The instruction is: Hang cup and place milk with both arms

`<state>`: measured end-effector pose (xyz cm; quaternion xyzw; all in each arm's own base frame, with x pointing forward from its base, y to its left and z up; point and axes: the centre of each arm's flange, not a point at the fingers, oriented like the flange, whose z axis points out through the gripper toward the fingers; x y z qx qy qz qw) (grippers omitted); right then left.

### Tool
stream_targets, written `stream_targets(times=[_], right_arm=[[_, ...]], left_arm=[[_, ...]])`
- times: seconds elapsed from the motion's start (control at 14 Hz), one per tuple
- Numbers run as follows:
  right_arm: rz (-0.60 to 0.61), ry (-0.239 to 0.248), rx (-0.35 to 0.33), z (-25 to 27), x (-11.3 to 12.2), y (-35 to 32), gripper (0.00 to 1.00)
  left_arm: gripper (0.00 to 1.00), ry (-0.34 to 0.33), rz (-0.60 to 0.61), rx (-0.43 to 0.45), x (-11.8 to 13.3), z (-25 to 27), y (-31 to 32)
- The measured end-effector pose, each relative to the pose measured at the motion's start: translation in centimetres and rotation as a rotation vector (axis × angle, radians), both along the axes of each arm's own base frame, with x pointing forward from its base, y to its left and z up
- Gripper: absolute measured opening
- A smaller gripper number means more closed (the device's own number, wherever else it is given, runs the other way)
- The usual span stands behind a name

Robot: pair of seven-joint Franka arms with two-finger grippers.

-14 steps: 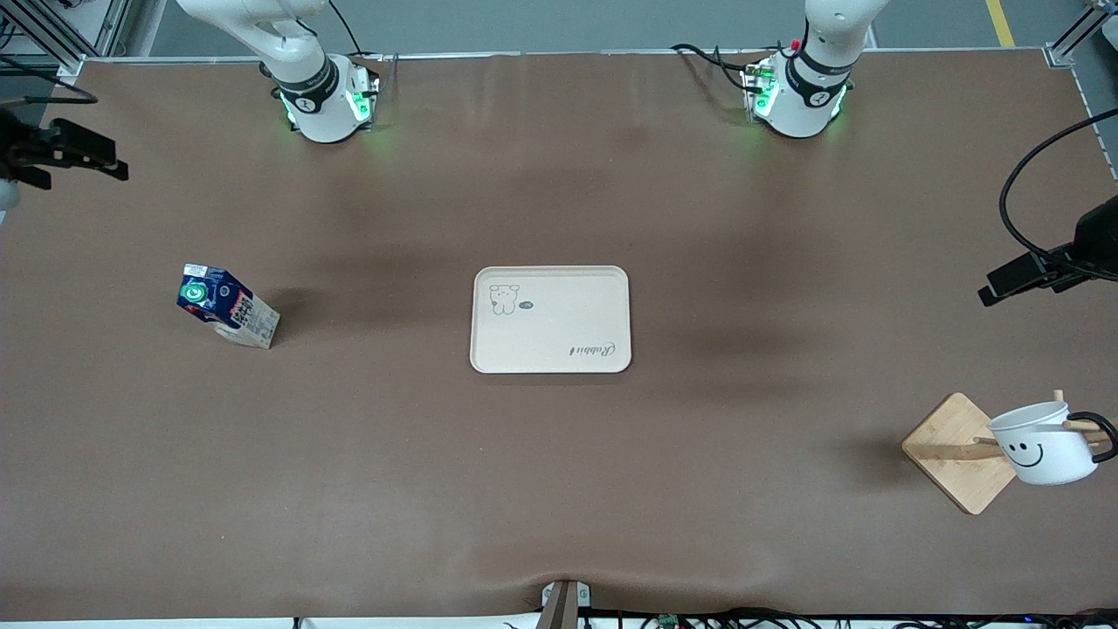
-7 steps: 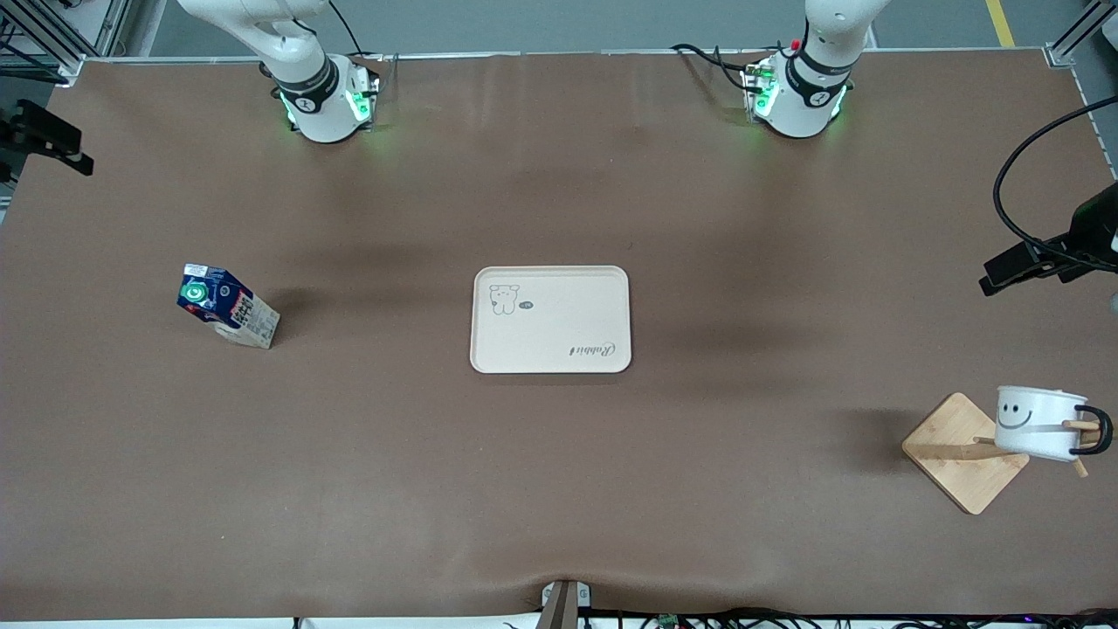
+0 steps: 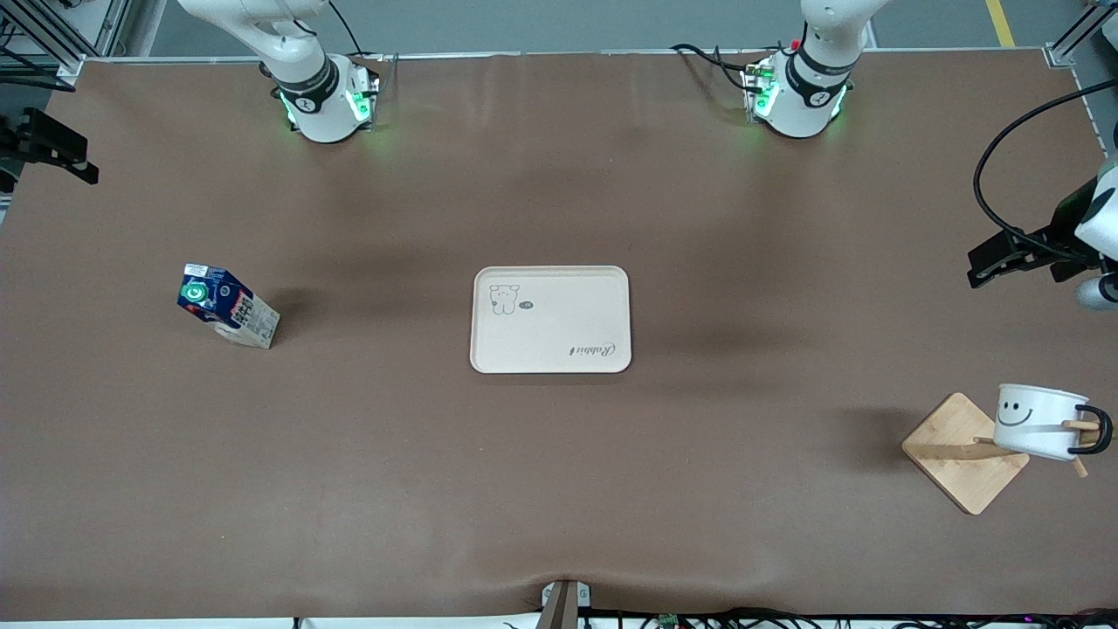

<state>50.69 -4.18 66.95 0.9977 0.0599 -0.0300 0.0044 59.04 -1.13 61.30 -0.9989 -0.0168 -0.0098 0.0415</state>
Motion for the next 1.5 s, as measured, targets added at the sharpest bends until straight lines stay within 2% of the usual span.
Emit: stream_targets(times=[0.29, 0.86, 1.21, 1.5], right_arm=[[0.007, -0.002, -0.001, 0.1, 0.0, 0.4, 1.0], [0.002, -0.002, -0.001, 0.1, 0.0, 0.1, 1.0], [0.001, -0.002, -0.001, 0.1, 0.1, 0.1, 1.0], [-0.003, -0.001, -0.001, 0.0, 0.1, -0.1, 1.0]], left_arm=[[1.0, 0.024, 0.009, 0.014, -2.0, 1.5, -0.2], [1.0, 0.021, -0.019, -0.011, -6.6, 3.2, -0.9], [1.0, 0.026, -0.042, -0.012, -7.0, 3.1, -2.5], [1.0, 0.03, -0.044, -0.064, -7.0, 3.0, -2.9]])
